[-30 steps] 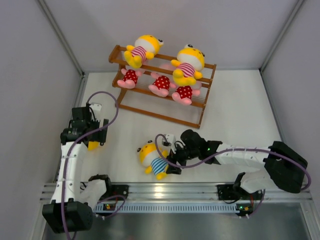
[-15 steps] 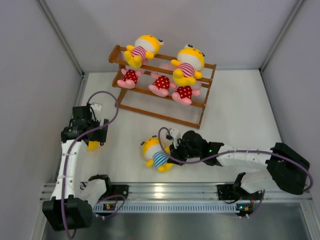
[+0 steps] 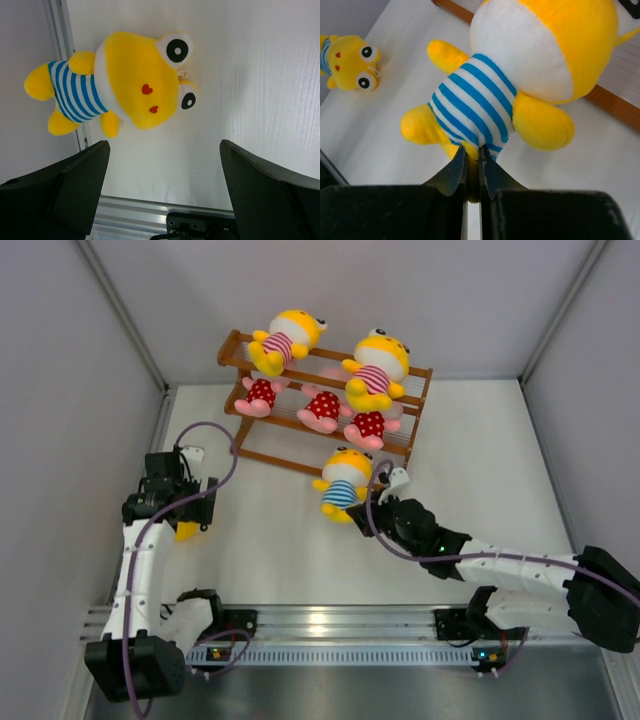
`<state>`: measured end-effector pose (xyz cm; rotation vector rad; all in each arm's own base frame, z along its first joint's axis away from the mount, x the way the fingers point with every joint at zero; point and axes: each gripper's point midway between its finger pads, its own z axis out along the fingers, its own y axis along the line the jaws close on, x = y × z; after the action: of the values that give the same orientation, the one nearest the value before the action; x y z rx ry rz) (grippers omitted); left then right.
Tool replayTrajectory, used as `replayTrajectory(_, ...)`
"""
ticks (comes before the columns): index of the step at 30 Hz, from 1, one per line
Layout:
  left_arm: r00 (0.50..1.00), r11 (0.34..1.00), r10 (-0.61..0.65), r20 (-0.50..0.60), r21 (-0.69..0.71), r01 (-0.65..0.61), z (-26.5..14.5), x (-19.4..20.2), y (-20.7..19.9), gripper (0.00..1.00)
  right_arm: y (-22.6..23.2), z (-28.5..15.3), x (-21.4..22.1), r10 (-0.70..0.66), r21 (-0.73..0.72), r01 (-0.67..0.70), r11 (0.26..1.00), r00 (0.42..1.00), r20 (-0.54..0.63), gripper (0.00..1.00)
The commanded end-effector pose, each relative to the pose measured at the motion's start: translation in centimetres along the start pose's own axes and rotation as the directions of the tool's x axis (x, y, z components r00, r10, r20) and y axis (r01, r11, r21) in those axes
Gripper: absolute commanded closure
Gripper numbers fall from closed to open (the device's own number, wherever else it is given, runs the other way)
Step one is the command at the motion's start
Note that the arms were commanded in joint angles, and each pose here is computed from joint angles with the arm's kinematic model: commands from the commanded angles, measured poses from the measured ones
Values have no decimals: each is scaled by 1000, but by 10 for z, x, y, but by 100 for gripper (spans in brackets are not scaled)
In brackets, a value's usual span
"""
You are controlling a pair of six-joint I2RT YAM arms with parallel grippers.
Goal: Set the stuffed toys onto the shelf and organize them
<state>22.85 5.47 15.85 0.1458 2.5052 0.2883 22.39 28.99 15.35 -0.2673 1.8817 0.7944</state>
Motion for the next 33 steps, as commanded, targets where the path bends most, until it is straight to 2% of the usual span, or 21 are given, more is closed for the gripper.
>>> replayTrajectory(1, 998, 1000, -2, 69, -10, 3, -4, -17, 5, 3, 1, 14, -32, 57, 9, -58, 998, 993, 102, 100)
replayTrajectory(7, 998, 1000, -2, 70, -6, 3, -4, -17, 4, 3, -12, 30, -23, 60, 29, -63, 998, 994, 88, 100)
replayTrajectory(9, 998, 1000, -1, 71, -5, 1, -4, -17, 3, 3, -17, 34, -30, 67, 12, -69, 998, 991, 120, 100)
replayTrajectory(15, 997, 1000, -1, 71, -8, 1, -4, -17, 4, 3, -36, 53, -44, -19, 30, 14, 999, 985, 173, 100)
replayTrajectory(31, 998, 1000, -2, 68, -7, 3, -4, -17, 4, 3, -68, 84, -58, 20, 134, -57, 989, 965, 261, 100)
replayTrajectory(33, 998, 1000, 0, 67, -7, 1, -3, -17, 4, 3, -75, 85, -60, 24, 165, -73, 984, 959, 281, 96)
